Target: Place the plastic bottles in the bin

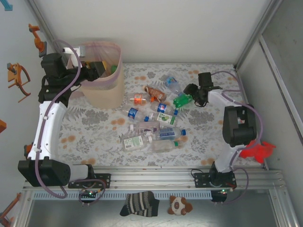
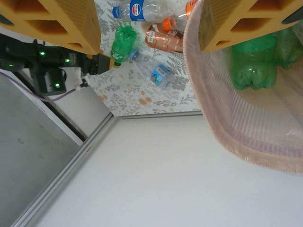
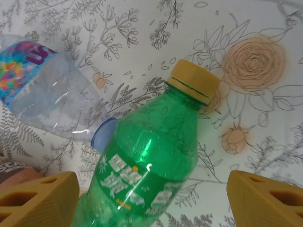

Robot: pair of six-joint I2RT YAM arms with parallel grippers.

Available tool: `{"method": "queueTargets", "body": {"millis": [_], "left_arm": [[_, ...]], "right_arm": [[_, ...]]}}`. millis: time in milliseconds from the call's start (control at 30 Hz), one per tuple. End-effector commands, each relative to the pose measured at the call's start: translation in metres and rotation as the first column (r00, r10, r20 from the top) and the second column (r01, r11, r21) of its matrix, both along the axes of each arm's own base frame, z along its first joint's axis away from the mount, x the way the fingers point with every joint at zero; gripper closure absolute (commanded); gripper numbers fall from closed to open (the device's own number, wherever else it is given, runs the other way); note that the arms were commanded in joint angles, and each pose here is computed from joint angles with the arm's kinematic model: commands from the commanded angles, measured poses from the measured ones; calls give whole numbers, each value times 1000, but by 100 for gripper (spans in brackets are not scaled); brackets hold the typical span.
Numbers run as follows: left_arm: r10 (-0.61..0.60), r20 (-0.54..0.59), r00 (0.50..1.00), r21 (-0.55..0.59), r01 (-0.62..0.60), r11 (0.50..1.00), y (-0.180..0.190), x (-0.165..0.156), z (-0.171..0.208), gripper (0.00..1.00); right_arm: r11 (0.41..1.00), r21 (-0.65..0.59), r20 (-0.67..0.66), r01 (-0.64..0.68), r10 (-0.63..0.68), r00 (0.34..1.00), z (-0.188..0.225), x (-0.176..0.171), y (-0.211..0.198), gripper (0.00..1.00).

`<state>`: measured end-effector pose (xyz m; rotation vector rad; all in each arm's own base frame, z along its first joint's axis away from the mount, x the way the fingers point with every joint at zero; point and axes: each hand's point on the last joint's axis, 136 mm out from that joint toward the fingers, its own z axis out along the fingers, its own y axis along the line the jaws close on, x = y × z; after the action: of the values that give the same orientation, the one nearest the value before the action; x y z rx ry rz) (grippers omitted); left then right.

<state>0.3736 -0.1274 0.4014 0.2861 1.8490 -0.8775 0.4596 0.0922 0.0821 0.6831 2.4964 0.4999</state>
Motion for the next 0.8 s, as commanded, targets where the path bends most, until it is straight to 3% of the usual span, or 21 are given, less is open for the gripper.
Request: {"method": "queueTargets", "body": {"millis": [0,433,767], "left_arm": [[-40,60,997,-26,41,999,-7,-16,19,43],[-32,80,996,-13,33,999,-6,-35,23,42],[-37,86,996,-6,38,999,-6,-34,23,42]], "right_arm": [[996,83,44,24,-28,999,10,22,7,19],[985,159,-27,69,-66,997,-32,28,16,25],[982,171,-24,78,-75,997,-33,26,16,34]]}}
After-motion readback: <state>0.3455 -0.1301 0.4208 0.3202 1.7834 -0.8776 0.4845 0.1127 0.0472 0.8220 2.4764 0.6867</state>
